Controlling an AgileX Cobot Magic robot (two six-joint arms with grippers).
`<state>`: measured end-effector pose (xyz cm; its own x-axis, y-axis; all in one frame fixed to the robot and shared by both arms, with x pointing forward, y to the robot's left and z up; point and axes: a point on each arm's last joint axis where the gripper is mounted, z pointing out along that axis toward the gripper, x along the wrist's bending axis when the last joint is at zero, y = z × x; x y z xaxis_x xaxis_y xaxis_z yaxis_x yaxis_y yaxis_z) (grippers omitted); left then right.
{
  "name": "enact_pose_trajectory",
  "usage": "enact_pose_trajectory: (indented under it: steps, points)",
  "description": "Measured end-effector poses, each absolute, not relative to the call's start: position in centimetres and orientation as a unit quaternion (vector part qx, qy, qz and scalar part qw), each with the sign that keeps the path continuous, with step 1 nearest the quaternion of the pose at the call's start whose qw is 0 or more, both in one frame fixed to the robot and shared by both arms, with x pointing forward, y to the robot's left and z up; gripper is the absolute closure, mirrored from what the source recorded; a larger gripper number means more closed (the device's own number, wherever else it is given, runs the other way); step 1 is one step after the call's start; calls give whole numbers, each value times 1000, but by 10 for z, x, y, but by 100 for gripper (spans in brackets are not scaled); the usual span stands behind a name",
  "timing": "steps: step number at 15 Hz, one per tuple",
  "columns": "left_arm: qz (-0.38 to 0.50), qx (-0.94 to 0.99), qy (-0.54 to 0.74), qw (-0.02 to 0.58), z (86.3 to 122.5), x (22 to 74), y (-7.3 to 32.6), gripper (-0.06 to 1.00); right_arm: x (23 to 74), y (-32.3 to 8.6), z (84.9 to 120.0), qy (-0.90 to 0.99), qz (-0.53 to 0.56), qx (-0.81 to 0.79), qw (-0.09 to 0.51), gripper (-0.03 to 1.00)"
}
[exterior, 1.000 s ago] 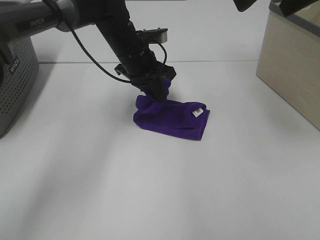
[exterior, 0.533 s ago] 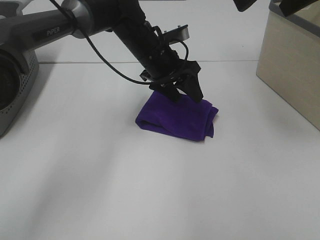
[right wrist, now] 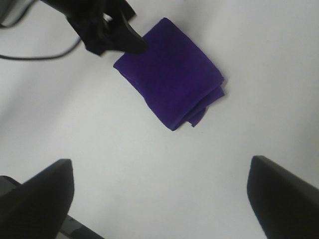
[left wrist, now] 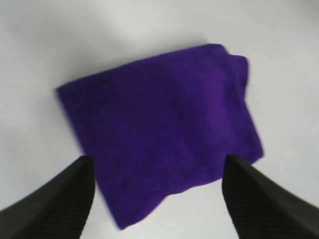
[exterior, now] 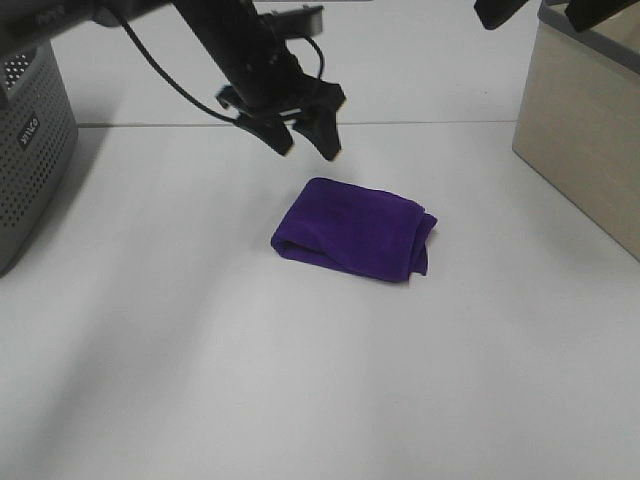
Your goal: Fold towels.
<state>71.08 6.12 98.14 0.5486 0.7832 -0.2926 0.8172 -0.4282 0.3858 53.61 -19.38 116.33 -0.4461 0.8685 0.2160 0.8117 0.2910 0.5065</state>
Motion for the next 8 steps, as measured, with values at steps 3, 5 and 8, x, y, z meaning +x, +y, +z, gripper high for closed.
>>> enact_pose_trajectory:
  steps: [3, 5, 8]
  points:
    - [109, 804, 549, 202, 1047, 712, 123, 27, 548, -238, 1163, 763, 276, 580, 72, 6]
    - [134, 788, 570, 189, 1078, 696, 158, 26, 554, -277, 1163, 725, 272, 627, 89, 6]
    - [151, 758, 614, 158, 1111, 653, 227, 26, 541, -298, 1170, 706, 259, 648, 122, 6]
